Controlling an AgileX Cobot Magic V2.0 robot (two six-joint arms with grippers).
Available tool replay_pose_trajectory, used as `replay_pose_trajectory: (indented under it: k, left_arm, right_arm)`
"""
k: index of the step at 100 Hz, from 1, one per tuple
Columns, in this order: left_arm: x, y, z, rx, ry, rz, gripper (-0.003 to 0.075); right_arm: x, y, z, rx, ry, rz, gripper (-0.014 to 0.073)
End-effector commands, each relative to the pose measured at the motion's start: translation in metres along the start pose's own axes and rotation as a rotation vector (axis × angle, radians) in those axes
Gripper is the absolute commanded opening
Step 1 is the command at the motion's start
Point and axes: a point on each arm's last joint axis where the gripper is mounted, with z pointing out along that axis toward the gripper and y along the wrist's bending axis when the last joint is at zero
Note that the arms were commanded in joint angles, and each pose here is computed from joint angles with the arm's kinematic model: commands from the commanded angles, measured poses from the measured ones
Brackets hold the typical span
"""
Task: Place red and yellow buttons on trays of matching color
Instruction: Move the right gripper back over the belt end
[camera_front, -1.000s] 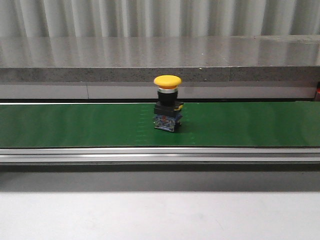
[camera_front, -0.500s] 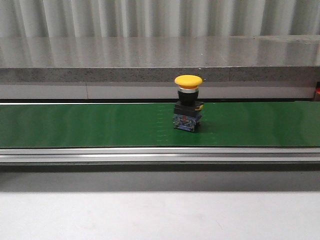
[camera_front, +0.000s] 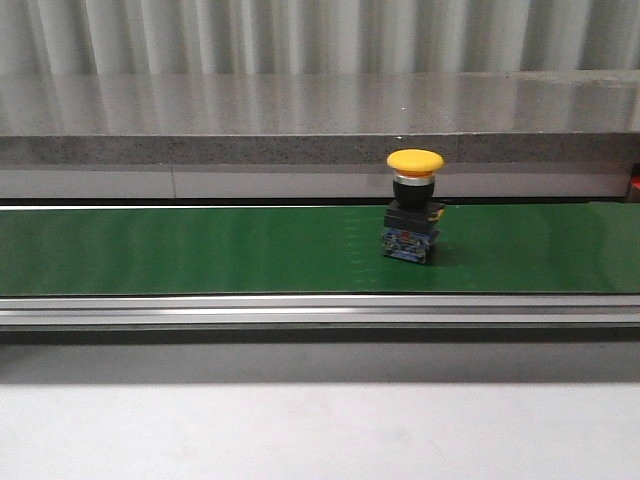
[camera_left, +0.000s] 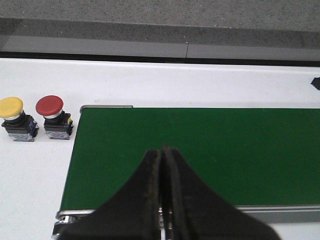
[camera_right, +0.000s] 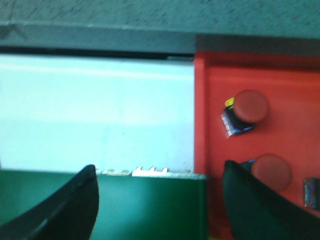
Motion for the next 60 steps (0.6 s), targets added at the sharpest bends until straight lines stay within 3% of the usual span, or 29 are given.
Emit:
replay_pose_trajectory:
  k: [1, 12, 34, 60]
  left_arm:
    - [-0.014, -0.002, -0.005, 0.014, -0.095, -0.003, -0.0020]
    - [-0.014, -0.002, -0.005, 0.016, -0.094, -0.007, -0.0020]
    - [-0.014, -0.002, -0.005, 0.016, -0.094, -0.006, -0.0020]
    - [-0.014, -0.002, -0.005, 0.017, -0.094, -0.008, -0.0020]
  right_arm:
    - [0.003, 0.020, -0.031, -0.009, -0.088, -0.066, 0.0525]
    - [0.021, 0.040, -0.036, -0.057, -0.054, -0.113, 0.0525]
    - [0.051, 0.083, -0.031, -0.234, 0.145, -0.276, 0.0525]
    - [0.059, 0.131, -0.019, -0.348, 0.169, -0.423, 0.0525]
